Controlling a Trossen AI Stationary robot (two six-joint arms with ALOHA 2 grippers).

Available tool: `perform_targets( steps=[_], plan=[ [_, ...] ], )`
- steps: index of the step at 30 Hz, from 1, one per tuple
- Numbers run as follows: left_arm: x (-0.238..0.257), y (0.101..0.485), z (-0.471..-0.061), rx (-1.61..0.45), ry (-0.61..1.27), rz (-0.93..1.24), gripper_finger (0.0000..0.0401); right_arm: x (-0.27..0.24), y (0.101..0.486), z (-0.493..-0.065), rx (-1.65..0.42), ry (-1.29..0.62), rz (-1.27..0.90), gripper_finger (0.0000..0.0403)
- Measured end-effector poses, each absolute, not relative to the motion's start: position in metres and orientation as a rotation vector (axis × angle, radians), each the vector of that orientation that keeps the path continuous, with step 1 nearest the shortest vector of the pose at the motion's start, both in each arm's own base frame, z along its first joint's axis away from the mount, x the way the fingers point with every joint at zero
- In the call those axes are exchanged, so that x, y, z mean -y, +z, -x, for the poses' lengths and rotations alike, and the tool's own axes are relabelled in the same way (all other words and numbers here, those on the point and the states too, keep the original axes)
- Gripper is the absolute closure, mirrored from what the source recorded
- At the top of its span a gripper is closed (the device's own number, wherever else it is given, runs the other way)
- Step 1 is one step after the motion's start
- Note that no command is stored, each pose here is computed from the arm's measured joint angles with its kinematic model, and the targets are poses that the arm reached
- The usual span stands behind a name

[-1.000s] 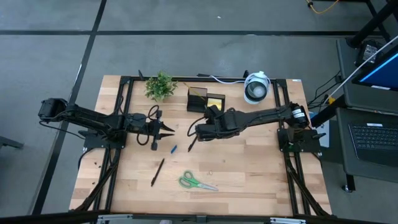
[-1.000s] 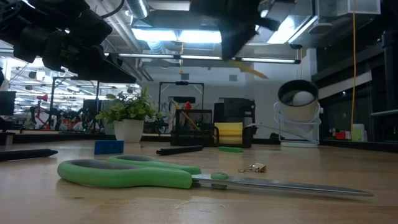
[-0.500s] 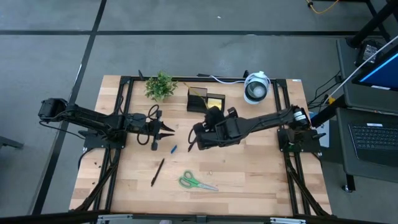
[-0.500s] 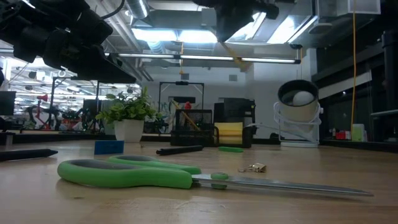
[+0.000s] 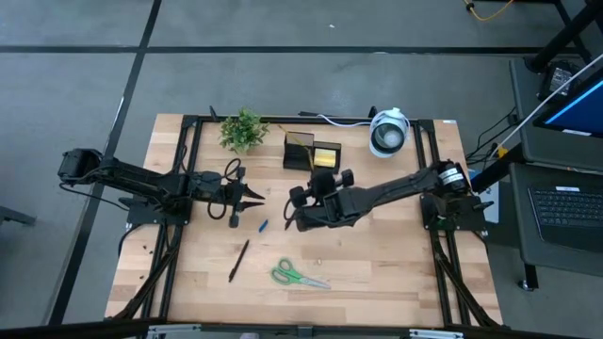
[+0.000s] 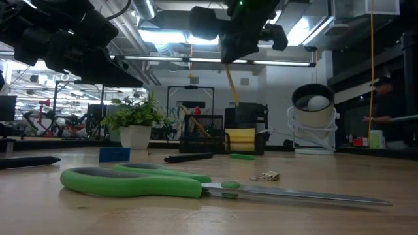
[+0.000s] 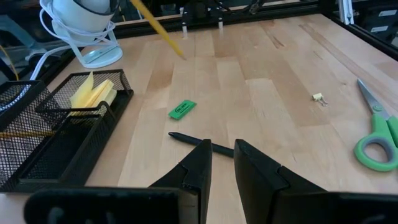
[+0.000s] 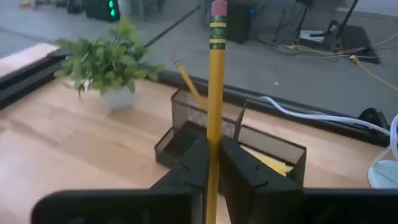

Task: Pick and place office supplies into organizer
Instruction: Put the yellow pencil into the black organizer

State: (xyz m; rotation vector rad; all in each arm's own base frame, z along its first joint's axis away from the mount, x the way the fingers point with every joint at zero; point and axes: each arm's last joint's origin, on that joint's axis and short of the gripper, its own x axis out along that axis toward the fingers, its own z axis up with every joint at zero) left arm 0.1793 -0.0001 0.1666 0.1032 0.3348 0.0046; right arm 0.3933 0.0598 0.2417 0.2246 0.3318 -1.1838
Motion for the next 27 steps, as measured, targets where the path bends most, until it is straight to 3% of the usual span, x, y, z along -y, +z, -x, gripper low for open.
perform_targets(
  steps=[12, 21, 27],
  plan=[
    [0.0, 0.167, -0.179, -0.335, 0.001, -0.122, 0.0338, -0.03, 0.251, -0.417, -0.296, -1.158, -0.155, 0.0366],
    [0.0, 0.167, -0.179, -0.335, 0.001, -0.122, 0.0338, 0.012, 0.273, -0.442, -0.266, -1.003, -0.095, 0.0366],
    [0.0, 0.167, -0.179, -0.335, 0.002, -0.121, 0.0338, 0.047, 0.279, -0.443, -0.253, -1.044, -0.053, 0.0366]
  ],
)
